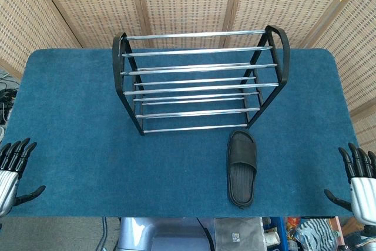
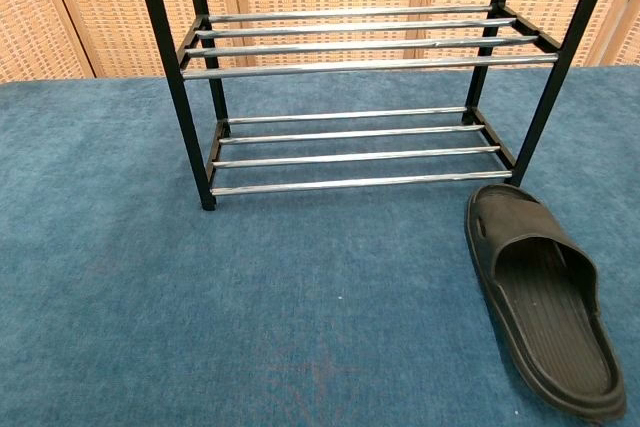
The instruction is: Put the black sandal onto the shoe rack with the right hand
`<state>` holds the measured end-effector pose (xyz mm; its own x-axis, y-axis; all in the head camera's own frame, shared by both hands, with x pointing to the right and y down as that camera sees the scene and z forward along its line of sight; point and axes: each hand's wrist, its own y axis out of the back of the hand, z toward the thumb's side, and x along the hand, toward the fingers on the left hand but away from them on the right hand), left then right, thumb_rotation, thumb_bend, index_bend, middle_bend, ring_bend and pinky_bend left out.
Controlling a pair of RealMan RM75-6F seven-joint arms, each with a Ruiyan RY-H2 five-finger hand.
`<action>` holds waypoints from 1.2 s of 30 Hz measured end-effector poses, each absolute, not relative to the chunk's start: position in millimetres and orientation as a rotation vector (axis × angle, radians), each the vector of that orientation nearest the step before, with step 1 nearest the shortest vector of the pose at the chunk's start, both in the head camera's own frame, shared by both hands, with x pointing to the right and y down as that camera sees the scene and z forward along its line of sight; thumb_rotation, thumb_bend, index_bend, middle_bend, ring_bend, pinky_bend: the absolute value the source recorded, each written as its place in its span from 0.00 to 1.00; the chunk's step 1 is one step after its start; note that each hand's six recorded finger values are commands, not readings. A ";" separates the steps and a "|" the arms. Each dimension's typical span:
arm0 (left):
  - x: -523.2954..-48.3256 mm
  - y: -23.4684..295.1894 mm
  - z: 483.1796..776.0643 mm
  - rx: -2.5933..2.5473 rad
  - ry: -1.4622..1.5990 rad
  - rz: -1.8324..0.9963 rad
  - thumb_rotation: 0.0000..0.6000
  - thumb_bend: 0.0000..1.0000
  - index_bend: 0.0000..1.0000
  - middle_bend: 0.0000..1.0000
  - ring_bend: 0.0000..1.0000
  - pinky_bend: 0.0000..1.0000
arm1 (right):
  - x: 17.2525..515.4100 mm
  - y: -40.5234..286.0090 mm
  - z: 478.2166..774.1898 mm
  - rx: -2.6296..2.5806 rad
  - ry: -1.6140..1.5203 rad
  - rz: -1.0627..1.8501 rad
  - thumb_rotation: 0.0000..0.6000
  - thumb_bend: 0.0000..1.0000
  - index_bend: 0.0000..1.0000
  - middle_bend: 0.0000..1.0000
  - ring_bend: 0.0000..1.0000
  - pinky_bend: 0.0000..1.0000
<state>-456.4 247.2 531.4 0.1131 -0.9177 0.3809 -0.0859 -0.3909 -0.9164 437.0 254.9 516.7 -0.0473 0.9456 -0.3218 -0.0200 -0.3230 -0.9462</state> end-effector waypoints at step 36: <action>-457.2 236.8 543.2 -1.646 1.001 -1.406 1.00 0.14 0.00 0.00 0.00 0.00 | 317.5 239.7 648.0 -1.772 -0.107 0.614 1.00 0.00 0.00 0.00 0.00 0.00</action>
